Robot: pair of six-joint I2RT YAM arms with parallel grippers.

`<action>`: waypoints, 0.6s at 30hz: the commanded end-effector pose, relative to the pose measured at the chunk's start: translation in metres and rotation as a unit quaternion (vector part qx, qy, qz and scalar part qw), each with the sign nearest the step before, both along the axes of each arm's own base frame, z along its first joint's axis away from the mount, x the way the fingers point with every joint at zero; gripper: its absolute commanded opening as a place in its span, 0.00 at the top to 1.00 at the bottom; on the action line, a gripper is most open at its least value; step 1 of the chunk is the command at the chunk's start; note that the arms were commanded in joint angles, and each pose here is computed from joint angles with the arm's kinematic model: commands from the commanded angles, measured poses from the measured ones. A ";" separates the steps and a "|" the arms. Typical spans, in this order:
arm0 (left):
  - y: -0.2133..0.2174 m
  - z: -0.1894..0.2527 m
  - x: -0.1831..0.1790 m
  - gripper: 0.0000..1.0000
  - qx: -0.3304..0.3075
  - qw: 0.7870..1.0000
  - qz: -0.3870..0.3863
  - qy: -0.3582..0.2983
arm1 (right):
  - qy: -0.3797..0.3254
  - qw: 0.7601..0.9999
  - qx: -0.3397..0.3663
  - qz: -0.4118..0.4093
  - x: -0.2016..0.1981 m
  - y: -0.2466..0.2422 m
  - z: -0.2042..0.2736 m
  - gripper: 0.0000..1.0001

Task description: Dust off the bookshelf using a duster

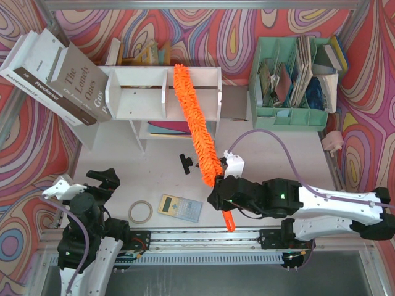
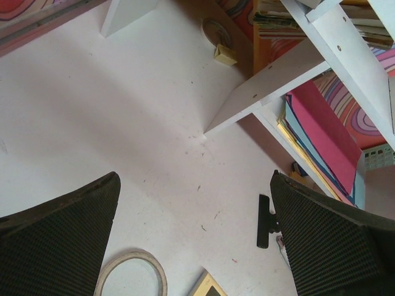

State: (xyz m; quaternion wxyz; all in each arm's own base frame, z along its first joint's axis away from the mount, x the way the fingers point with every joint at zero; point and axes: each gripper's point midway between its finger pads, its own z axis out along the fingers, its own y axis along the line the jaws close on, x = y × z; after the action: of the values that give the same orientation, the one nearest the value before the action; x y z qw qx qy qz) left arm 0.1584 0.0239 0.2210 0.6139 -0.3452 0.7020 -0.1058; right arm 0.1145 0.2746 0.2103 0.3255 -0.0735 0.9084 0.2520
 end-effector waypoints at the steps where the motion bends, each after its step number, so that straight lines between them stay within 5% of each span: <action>1: -0.002 -0.001 0.006 0.02 0.003 1.000 -0.004 0.000 | -0.030 0.999 0.020 -0.006 0.009 0.006 0.012 1.00; 7: -0.002 -0.001 0.005 0.02 0.002 1.000 -0.003 -0.002 | -0.025 1.000 0.000 0.017 0.010 0.028 0.008 1.00; 18: -0.002 -0.001 0.005 0.01 0.001 1.000 -0.003 -0.003 | -0.015 0.990 0.027 -0.139 0.022 -0.033 0.008 1.00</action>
State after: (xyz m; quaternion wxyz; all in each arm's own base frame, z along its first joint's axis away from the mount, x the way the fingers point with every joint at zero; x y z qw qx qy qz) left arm 0.1603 0.0223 0.2223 0.6146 -0.3443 0.7011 -0.1102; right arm 0.1209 0.2689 0.2088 0.3343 -0.0339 0.9112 0.2383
